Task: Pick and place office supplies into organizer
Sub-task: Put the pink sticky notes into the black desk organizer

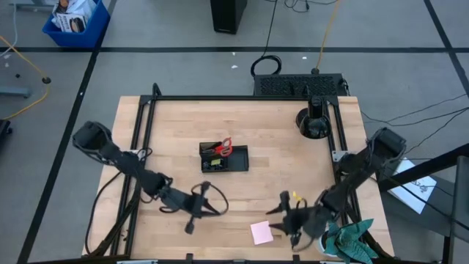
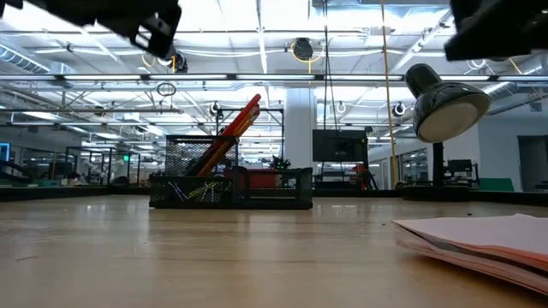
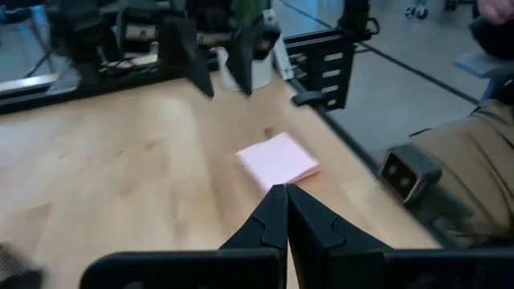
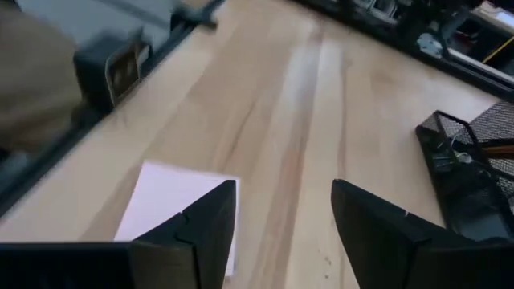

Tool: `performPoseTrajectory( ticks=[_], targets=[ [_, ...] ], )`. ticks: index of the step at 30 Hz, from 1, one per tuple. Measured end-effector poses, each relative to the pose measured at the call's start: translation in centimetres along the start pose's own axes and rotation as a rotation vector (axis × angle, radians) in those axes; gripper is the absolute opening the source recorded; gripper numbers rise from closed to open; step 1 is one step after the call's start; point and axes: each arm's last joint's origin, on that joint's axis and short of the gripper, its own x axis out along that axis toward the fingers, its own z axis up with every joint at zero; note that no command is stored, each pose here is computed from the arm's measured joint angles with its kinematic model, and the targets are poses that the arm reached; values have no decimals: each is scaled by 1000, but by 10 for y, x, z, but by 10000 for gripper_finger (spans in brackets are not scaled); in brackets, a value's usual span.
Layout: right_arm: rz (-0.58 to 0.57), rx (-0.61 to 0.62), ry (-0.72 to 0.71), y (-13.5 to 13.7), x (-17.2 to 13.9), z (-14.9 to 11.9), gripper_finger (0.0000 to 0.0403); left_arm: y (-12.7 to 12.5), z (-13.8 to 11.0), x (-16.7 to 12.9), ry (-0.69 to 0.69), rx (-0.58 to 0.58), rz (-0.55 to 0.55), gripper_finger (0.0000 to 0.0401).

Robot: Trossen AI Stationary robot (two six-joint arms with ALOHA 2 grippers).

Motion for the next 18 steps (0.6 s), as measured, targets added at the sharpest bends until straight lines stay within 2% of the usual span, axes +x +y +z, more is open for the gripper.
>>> performPoseTrajectory(
  ticks=[5,10,18],
  targets=[
    [-21,-108,77,33,12,6,205,-15,8,17,-5,-11,-52,4],
    [-34,-169,112,56,19,14,212,-19,7,30,12,-89,-62,4],
    [-31,-213,157,69,21,29,220,-14,-7,49,74,-180,-66,4]
  ],
)
